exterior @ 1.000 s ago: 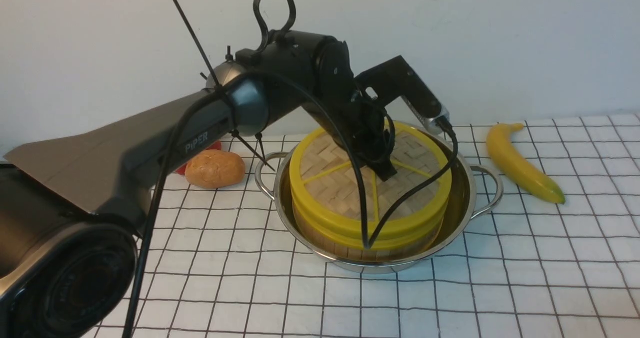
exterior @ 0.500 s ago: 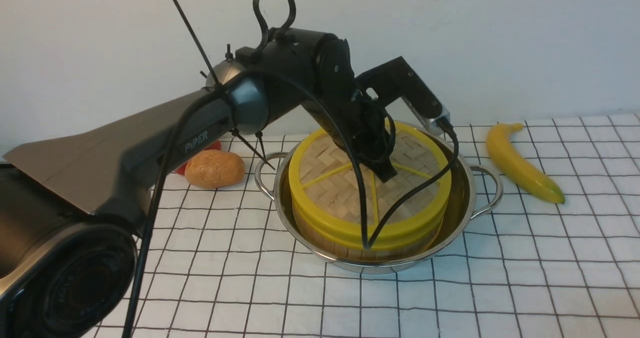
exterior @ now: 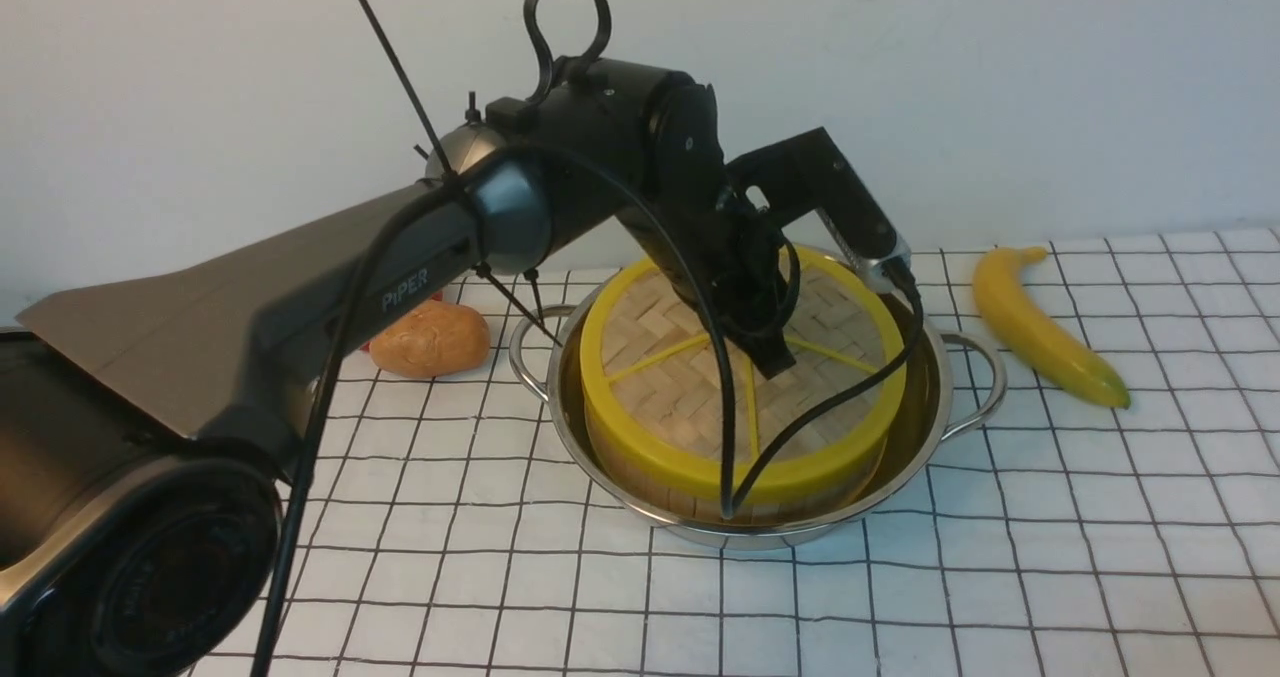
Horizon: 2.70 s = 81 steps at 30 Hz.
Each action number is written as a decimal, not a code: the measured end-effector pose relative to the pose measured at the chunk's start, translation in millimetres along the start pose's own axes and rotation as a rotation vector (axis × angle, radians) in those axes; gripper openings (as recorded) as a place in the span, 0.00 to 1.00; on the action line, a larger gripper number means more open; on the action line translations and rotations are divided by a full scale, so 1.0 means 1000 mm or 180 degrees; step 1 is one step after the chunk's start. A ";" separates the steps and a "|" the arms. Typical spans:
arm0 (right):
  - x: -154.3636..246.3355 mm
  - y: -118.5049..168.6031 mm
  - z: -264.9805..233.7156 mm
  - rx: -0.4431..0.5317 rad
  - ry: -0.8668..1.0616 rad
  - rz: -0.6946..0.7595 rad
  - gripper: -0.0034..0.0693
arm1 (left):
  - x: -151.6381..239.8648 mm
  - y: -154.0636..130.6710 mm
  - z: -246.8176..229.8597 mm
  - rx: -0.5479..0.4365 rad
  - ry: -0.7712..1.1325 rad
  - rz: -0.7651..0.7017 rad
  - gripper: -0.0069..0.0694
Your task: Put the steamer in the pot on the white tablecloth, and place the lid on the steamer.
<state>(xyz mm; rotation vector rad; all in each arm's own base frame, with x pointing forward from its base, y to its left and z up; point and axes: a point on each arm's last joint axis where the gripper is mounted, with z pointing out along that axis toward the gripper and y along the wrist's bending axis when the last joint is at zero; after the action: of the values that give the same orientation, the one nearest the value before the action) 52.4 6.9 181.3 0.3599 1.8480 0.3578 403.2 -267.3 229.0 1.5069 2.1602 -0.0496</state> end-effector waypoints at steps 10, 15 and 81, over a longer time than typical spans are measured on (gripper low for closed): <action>0.000 0.000 0.000 0.0000 0.0000 0.0003 0.38 | 0.000 0.000 0.000 -0.0002 0.0004 -0.0002 0.25; 0.000 0.000 0.000 0.0000 0.0000 0.0009 0.38 | 0.002 0.004 0.000 -0.0018 -0.0009 -0.0065 0.25; 0.000 0.000 0.000 0.0001 0.0007 0.0007 0.38 | 0.172 -0.045 -0.303 -0.1918 -0.1389 -0.1885 0.20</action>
<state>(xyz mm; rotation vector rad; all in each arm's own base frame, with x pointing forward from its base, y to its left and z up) 52.3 6.9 181.1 0.3620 1.8500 0.3594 203.5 -42.4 410.6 0.4491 1.9359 0.0623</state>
